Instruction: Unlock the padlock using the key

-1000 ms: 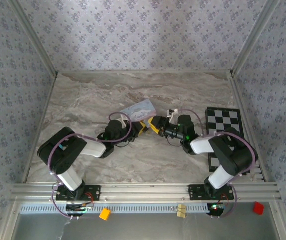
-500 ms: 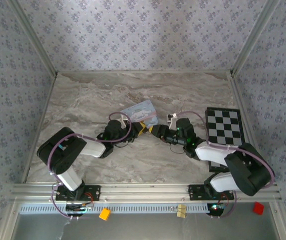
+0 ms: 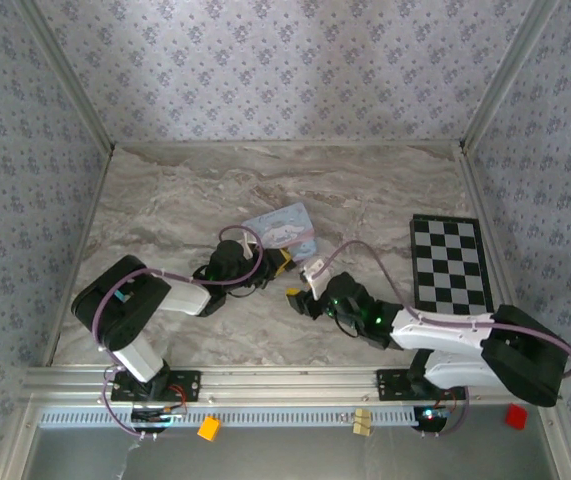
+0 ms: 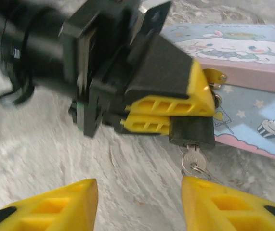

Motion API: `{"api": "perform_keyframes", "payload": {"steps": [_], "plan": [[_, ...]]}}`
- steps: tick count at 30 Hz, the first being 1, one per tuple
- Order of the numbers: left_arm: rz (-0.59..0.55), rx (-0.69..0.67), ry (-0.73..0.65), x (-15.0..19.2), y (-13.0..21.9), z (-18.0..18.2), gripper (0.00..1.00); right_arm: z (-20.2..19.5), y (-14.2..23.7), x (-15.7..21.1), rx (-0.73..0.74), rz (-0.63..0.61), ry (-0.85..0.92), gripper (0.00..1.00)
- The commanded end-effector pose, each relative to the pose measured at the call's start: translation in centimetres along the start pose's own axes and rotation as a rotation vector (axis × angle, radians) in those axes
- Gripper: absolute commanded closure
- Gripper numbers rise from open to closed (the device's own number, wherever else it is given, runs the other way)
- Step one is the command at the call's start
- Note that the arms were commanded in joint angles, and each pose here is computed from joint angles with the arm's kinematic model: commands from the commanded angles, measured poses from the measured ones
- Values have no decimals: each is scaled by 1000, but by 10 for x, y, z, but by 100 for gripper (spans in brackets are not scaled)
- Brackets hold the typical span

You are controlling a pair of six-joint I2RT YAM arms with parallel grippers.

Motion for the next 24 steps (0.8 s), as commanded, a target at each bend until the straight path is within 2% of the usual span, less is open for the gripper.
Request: {"api": "perform_keyframes", "payload": {"steps": [1, 9, 15, 19, 24], "plan": [[7, 21, -35, -4, 4, -16, 100, -7, -5, 0, 121, -56, 268, 48], [6, -125, -102, -3, 18, -10, 100, -10, -18, 21, 209, -60, 354, 44], [3, -133, -116, -5, 23, -12, 100, 11, -35, 32, 263, -92, 469, 44], [6, -137, -100, -3, 23, -6, 100, 18, -42, 31, 298, -146, 446, 49], [-3, -148, -96, -3, 27, -3, 100, 20, -42, 32, 321, -163, 428, 51]]}}
Point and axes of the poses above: each hand's point on the last joint's axis, 136 mm out from that joint toward the fingers, its own y axis back along the fingers, its own z axis along the line the jaws close on, x = y × z, the point moved 7 cm from there along y, back along the fingers, and after that the axes turned 8 degrees about -y, right-handed, at the moved point
